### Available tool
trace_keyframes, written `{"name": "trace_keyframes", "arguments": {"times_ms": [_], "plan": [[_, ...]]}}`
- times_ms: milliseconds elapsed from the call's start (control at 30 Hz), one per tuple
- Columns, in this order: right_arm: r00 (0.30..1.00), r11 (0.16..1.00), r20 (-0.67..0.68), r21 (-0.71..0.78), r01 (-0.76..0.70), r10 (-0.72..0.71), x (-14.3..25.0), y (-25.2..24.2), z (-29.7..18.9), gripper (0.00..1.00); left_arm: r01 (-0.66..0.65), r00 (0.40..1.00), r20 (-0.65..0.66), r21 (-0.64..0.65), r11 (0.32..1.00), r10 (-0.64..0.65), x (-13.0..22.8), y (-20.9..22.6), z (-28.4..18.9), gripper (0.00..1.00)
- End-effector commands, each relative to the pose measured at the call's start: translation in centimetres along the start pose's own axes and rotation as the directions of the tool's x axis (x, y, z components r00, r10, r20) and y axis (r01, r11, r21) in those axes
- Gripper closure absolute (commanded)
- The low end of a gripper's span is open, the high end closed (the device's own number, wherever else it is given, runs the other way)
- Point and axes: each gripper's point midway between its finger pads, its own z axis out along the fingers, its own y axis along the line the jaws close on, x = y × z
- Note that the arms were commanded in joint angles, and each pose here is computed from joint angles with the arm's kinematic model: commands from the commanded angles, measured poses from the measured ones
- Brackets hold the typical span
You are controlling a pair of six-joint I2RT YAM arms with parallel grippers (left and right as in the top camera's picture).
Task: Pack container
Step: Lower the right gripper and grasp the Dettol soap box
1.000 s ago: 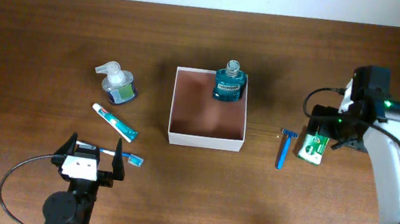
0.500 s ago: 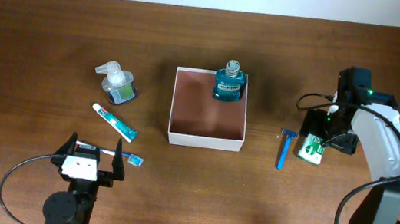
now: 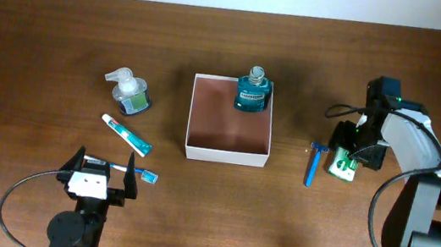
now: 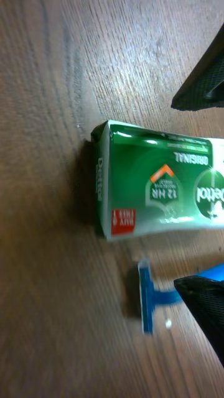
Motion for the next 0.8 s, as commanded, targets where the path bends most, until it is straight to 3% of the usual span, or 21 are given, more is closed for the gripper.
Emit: {"name": "trace_keyframes", "arguments": {"times_ms": [0,133,333,467,667,767], "plan": [[0.998,0.999,-0.038,0.007,-0.045,0.045,0.2,-1.4,1.2,0.24,0.006,1.0,-0.002,0.002,1.0,-0.006,0.2,-0.1,0.0,0.01],[0.998,0.999,-0.037,0.003,-0.051,0.051,-0.2,-2.7,1.4,0.29,0.006,1.0,-0.002,0.002,1.0,-0.006,0.2,-0.1,0.0,0.01],[0.991,0.987,-0.011,-0.092,0.132,-0.134,-0.7,-1.3,1.4,0.29,0.006,1.0,-0.002,0.002,1.0,-0.006,0.2,-0.1,0.0,0.01],[0.991,0.985,-0.012,-0.112,0.128,-0.13,-0.6,-0.9,1.4,0.28,0.006,1.0,-0.002,0.002,1.0,-0.006,0.2,-0.1,0.0,0.01],[1.0,0.994,-0.026,-0.107,-0.001,-0.001,-0.6,-1.0,1.5,0.28,0.006,1.0,-0.002,0.002,1.0,-0.006,0.2,-0.1,0.0,0.01],[0.999,0.994,-0.026,-0.104,-0.031,0.028,-0.5,-1.1,1.8,0.36,0.006,1.0,-0.002,0.002,1.0,-0.006,0.2,-0.1,0.0,0.01]]}}
